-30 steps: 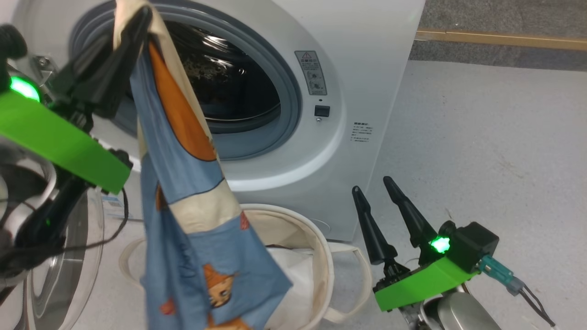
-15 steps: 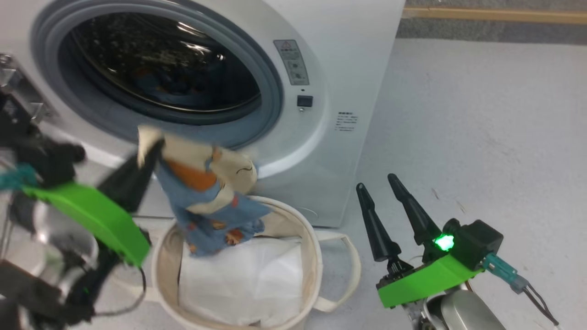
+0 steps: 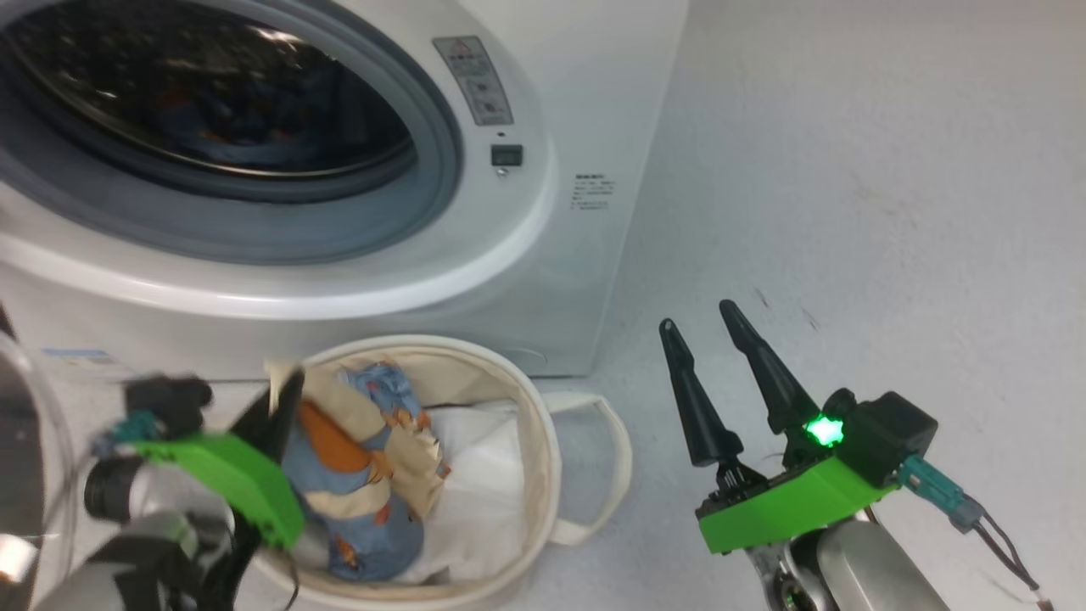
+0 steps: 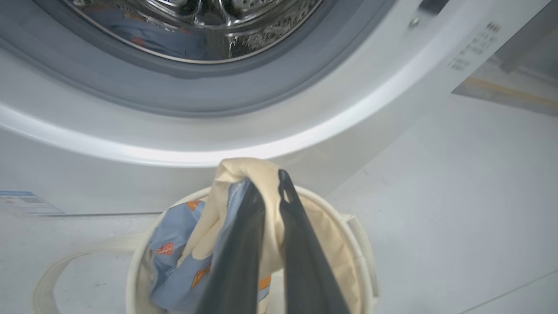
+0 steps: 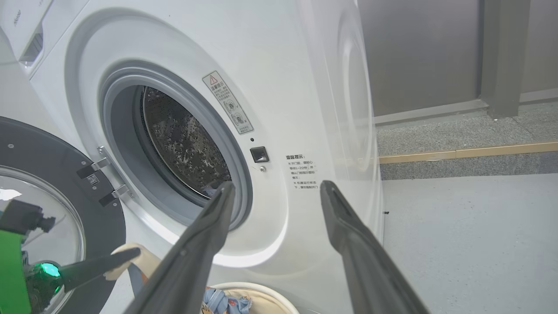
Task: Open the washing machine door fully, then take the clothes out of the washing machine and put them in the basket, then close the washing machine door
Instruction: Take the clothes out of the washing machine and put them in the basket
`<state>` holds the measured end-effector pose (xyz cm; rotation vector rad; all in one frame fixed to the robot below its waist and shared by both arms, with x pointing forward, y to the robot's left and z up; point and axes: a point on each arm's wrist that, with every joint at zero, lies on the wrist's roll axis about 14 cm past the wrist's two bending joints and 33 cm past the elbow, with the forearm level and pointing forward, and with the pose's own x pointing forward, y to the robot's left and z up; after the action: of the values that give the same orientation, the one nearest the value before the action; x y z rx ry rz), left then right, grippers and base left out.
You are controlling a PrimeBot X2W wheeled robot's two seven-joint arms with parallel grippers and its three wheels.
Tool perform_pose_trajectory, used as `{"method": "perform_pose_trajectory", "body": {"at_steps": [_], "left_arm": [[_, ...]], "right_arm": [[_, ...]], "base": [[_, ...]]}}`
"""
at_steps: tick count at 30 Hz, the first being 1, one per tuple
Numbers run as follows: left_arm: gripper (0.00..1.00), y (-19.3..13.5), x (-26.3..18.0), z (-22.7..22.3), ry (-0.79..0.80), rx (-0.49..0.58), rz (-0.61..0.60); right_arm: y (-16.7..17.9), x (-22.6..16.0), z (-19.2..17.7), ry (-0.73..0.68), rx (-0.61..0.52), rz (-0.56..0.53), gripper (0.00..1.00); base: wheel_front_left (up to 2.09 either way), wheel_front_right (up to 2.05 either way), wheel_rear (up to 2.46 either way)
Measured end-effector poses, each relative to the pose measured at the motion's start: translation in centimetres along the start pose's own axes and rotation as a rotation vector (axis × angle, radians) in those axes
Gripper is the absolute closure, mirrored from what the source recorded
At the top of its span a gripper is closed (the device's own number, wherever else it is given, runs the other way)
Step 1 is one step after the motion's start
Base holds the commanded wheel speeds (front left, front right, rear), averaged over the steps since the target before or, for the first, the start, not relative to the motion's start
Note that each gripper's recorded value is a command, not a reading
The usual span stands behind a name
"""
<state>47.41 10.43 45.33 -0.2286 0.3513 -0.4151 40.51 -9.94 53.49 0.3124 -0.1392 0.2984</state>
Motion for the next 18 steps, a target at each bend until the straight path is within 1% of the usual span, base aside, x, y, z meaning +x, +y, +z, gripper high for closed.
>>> {"method": "perform_pose_trajectory", "body": {"at_steps": [1,2,3,6,8,12,13,14,17,18], "left_arm": [[1.00,0.6,0.4,-1.7,0.035,0.021,0.015],[1.00,1.1,0.6,-3.9,0.096,0.066,0.021],[1.00,1.7,0.9,-5.8,0.145,0.071,0.032],[1.00,2.1,2.3,-9.5,0.205,-0.017,0.063],[1.00,2.1,3.7,-10.7,0.214,-0.066,0.076],[1.00,2.8,6.3,-12.9,0.261,-0.127,0.117],[1.00,3.1,6.5,-13.8,0.285,-0.136,0.134],[1.00,3.3,6.8,-15.9,0.341,-0.152,0.152],[1.00,2.9,6.9,-18.5,0.410,-0.165,0.158],[0.97,2.4,7.0,-19.1,0.427,-0.173,0.148]], "right_arm": [[-0.3,0.0,-0.2,0.005,0.000,-0.007,0.00],[-0.6,0.0,-0.4,0.010,-0.001,-0.015,0.00],[-0.9,0.1,-0.5,0.014,-0.008,-0.021,0.00],[-1.9,0.5,-0.7,0.018,-0.034,-0.038,0.00],[-2.7,0.6,-0.9,0.025,-0.046,-0.056,0.00],[-4.4,0.4,-1.5,0.044,-0.060,-0.100,0.00],[-4.8,0.3,-1.6,0.047,-0.064,-0.111,0.00],[-5.6,0.2,-1.7,0.053,-0.074,-0.132,0.00],[-6.8,0.0,-2.0,0.064,-0.087,-0.164,0.00],[-7.1,-0.1,-2.2,0.070,-0.088,-0.173,0.00]], "base": [[0.00,0.00,0.00],[0.00,0.00,0.00],[0.00,0.00,0.00],[0.00,0.00,0.00],[0.00,0.00,0.00],[0.00,0.00,0.00],[0.00,0.00,0.00],[0.00,0.00,0.00],[0.00,0.00,0.00],[0.00,0.00,0.00]]}}
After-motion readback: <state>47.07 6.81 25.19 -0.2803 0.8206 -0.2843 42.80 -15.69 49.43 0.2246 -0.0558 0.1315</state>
